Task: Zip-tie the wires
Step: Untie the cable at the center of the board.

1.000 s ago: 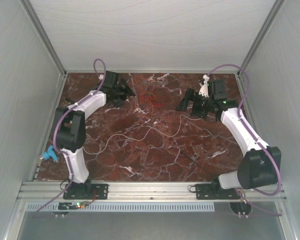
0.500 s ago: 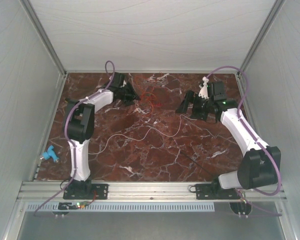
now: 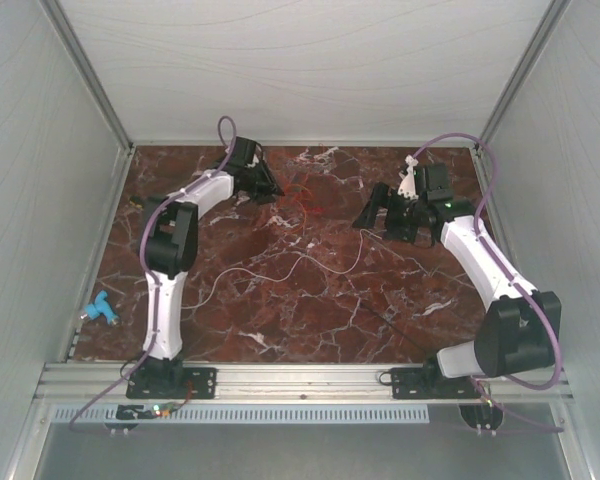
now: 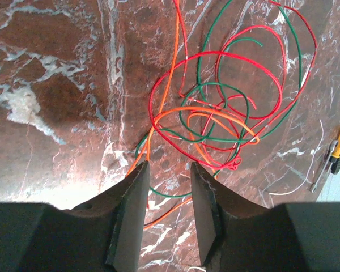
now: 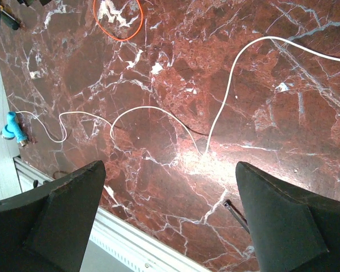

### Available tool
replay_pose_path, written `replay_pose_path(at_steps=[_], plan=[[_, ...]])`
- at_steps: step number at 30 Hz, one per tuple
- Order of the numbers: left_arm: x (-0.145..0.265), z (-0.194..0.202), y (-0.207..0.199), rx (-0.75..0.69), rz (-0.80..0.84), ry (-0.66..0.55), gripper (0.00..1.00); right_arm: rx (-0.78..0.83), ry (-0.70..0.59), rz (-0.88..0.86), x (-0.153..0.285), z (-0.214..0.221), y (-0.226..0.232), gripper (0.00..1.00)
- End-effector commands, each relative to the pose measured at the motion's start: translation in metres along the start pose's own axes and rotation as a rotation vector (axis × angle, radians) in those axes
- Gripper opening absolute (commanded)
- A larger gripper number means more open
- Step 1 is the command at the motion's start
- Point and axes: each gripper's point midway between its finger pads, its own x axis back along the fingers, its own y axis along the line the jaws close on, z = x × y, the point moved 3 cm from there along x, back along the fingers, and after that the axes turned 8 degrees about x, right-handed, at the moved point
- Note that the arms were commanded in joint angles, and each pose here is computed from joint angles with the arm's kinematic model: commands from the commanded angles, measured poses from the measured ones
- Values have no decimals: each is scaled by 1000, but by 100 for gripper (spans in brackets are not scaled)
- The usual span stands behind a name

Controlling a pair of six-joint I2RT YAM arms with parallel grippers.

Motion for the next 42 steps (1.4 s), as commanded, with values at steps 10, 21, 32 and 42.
replay_pose_path(at_steps=[10,21,32,42], plan=[[-7,1,2,-9,-90,8,40,-10,26,25,-2,4,-10,98],[-5,6,4,-27,-86,26,35,-17,44,17,-4,8,-11,98],[-6,11,3,-32,-84,40,23,-21,50,16,-5,9,-11,98],[-5,15,1,-63,-81,56,0,-24,62,19,-6,12,-13,98]])
